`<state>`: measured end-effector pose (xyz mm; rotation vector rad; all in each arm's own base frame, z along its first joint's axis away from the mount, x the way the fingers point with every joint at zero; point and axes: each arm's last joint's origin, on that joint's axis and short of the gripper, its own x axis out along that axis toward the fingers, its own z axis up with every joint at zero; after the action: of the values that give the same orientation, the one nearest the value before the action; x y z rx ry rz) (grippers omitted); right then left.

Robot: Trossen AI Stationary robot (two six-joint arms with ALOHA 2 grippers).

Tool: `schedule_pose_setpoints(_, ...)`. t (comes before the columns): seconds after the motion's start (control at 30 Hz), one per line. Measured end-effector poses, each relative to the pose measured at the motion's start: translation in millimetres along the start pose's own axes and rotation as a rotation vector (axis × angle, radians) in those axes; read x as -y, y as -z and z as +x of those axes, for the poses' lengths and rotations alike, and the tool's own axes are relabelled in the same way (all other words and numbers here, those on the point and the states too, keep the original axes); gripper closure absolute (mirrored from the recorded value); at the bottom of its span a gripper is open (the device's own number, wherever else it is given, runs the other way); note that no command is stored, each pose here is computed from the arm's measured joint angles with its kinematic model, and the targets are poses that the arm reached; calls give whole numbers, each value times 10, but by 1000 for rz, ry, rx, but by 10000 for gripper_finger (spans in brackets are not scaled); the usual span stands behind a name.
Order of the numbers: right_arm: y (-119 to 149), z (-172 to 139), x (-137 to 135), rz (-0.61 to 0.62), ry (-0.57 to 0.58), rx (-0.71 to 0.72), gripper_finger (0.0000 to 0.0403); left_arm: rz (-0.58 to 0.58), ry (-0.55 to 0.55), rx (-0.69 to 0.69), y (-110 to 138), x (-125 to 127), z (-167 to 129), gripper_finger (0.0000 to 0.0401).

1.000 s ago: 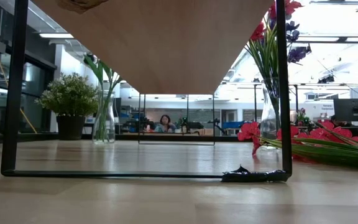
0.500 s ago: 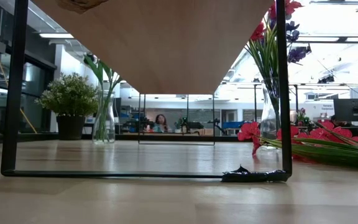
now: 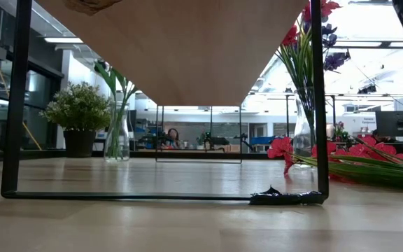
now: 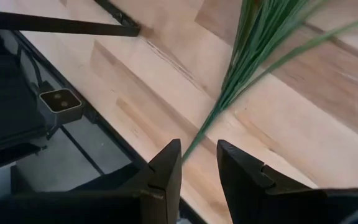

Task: Pick and place flowers into a vace then onto a shelf
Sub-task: Put the red flowers into the right vase

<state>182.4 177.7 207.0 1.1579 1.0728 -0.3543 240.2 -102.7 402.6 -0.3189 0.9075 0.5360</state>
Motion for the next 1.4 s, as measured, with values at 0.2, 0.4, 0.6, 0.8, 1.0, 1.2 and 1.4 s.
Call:
schedule_pose_setpoints(0.2,-22,4,-1,-22,3,4,308,0,0,0,0,0,0,249)
schedule_pose_setpoints(0.4,-29,5,-3,-72,2,6,308,0,0,-1,0,0,0,249)
schedule_pose_setpoints(0.6,-30,5,-4,-90,0,15,308,0,1,-1,1,0,0,249)
schedule_pose_setpoints(0.8,-34,4,-21,-88,-20,35,308,0,1,-1,0,0,-1,249)
schedule_pose_setpoints(1.0,-27,4,-24,-75,-21,14,308,0,0,-1,1,0,0,249)
schedule_pose_setpoints(1.2,-45,7,2,-24,18,-27,308,0,0,0,0,0,0,249)
schedule_pose_setpoints(1.4,-55,8,8,-28,25,-17,303,0,0,0,0,0,0,249)
